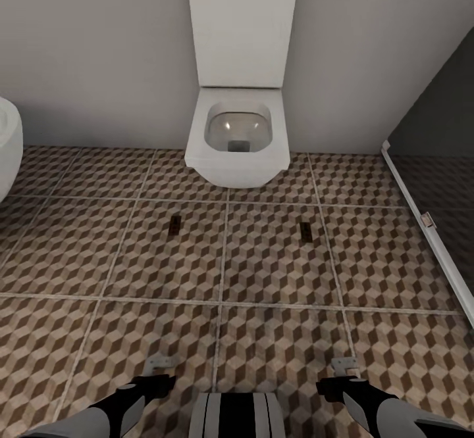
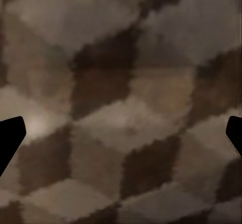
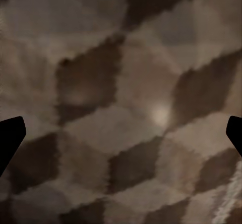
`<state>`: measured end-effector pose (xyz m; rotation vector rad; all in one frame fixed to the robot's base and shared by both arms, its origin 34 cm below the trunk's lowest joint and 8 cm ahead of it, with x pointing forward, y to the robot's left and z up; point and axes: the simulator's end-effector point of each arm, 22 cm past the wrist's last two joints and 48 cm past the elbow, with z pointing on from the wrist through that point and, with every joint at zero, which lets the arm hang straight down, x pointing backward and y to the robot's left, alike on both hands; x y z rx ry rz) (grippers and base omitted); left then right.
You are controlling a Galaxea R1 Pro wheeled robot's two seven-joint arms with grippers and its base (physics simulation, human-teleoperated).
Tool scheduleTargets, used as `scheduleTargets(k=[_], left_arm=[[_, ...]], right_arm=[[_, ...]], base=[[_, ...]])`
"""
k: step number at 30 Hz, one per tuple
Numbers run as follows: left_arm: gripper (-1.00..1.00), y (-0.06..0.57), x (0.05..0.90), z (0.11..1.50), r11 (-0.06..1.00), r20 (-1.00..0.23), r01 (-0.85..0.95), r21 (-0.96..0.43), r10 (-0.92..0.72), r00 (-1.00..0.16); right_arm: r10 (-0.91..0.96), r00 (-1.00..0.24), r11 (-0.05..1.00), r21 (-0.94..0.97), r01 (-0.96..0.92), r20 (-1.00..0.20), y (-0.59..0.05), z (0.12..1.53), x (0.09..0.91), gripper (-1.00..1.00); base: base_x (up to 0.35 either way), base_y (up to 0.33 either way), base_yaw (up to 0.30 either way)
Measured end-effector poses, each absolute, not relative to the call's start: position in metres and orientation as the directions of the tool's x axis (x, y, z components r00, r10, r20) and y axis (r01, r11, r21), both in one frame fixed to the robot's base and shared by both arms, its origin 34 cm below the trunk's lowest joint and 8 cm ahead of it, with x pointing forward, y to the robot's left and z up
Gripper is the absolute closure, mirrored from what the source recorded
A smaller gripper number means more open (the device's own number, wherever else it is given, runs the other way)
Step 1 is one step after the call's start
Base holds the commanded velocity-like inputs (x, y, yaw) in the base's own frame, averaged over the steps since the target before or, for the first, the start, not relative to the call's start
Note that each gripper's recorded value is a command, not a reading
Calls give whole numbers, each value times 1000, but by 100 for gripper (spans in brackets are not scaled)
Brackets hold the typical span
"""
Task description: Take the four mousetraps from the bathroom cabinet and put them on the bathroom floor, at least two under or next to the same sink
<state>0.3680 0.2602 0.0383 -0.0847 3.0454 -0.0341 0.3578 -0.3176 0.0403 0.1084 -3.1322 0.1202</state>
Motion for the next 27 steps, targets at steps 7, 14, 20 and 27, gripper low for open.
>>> scheduleTargets(k=[7, 14, 20, 27], left_arm=[[-100, 250, 368, 38, 998, -94, -58, -37, -61, -994], [-100, 248, 379, 46, 997, -117, -58, -41, -63, -991], [-100, 247, 390, 54, 997, -138, -58, -42, -63, -988], [-100, 247, 402, 64, 997, -165, -57, -43, -63, -984]], right_arm=[[-69, -998, 995, -77, -69, 8, -318, 40, 358, -100], [-69, -997, 995, -78, -67, -16, -318, 48, 369, -100], [-69, -997, 995, -80, -65, -41, -318, 56, 380, -100], [-72, -995, 994, -82, -66, -70, -318, 65, 392, -100]], base=[[0, 0, 0], [0, 0, 0], [0, 0, 0], [0, 0, 0]])
